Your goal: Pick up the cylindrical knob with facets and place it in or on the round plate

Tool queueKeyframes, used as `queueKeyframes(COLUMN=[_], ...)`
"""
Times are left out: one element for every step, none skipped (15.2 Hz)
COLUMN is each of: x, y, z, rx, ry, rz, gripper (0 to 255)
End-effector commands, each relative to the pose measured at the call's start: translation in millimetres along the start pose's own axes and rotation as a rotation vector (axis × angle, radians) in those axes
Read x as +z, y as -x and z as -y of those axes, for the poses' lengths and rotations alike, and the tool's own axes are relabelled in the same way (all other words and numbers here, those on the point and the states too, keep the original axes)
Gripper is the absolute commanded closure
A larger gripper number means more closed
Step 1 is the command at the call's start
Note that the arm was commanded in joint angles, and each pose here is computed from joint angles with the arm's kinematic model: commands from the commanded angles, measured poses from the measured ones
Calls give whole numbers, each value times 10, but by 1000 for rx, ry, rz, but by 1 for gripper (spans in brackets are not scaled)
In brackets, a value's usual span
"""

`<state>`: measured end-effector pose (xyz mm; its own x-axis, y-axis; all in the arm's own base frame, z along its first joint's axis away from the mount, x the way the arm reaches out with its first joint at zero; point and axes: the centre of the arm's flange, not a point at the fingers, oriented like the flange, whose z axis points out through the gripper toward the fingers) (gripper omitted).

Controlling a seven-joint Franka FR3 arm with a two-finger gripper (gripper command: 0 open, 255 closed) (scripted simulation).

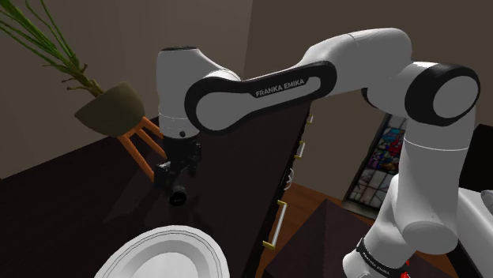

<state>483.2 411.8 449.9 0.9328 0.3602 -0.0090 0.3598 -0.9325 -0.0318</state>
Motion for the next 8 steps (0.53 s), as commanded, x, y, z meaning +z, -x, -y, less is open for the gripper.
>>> queueKeyframes(x=[99,152,205,257,310,363,393,393], y=[-32,-32,-32,-32,-32,-32,-32,-32], z=[29,29,29,29,29,29,29,29], rx=[-2,-2,-2,-2,-2,-2,-2,-2], ry=[-1,-1,-1,-1,-1,-1,-1,-1], rz=[-1,-1,-1,-1,-1,-1,-1,-1], gripper=[0,0,0,0,0,0,0,0])
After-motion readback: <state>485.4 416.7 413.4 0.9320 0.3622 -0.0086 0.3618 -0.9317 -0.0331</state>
